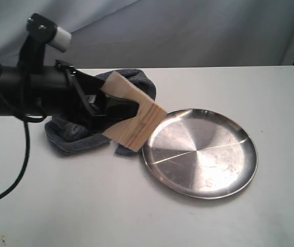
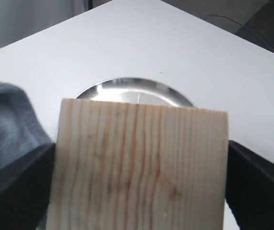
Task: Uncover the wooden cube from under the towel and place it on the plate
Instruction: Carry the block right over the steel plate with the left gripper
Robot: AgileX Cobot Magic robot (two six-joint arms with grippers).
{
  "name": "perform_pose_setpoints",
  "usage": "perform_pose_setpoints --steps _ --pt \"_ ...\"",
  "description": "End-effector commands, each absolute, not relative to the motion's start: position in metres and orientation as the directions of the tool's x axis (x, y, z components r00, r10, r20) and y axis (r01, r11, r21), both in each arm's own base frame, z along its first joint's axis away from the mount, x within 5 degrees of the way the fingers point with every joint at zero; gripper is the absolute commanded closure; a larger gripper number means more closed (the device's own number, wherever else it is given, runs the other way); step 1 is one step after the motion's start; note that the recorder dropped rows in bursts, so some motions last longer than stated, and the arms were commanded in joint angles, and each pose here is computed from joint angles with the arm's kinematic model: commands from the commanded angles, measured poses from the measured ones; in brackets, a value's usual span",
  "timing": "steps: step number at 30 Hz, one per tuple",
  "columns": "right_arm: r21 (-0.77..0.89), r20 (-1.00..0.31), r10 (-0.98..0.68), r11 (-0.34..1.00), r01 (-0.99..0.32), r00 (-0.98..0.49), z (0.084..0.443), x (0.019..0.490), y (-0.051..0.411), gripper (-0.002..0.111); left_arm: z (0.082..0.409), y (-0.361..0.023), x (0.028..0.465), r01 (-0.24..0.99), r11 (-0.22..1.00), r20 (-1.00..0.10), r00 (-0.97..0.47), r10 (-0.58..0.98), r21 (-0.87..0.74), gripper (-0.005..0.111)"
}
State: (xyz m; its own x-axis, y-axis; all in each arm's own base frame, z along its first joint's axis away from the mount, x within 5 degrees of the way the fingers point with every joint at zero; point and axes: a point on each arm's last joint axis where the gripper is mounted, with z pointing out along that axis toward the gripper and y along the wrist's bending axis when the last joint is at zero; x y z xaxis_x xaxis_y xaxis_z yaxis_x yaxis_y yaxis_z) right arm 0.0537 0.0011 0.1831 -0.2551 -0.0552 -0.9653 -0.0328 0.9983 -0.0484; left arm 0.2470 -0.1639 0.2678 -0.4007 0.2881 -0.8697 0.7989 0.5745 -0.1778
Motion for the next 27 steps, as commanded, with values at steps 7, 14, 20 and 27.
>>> perform_pose_setpoints --steps 7,14,20,27 --pt "-0.047 -0.966 -0.054 0.998 -0.034 -0.252 0.182 0.053 0.001 0.108 0.270 -0.250 0.287 0.799 0.590 -0.894 -0.340 0.290 -0.113 0.105" --pt "-0.047 -0.966 -0.054 0.998 -0.034 -0.252 0.182 0.053 0.001 0.108 0.241 -0.293 0.309 0.752 0.656 -0.877 -0.354 0.324 -0.061 0.105" --pt "-0.047 -0.966 -0.054 0.998 -0.034 -0.252 0.182 0.053 0.001 0.108 0.206 -0.308 0.322 0.745 0.664 -0.845 -0.394 0.361 -0.064 0.105" --pt "-0.047 -0.966 -0.054 0.998 -0.034 -0.252 0.182 0.053 0.001 0.108 0.161 -0.315 0.328 0.751 0.656 -0.791 -0.444 0.422 -0.072 0.105"
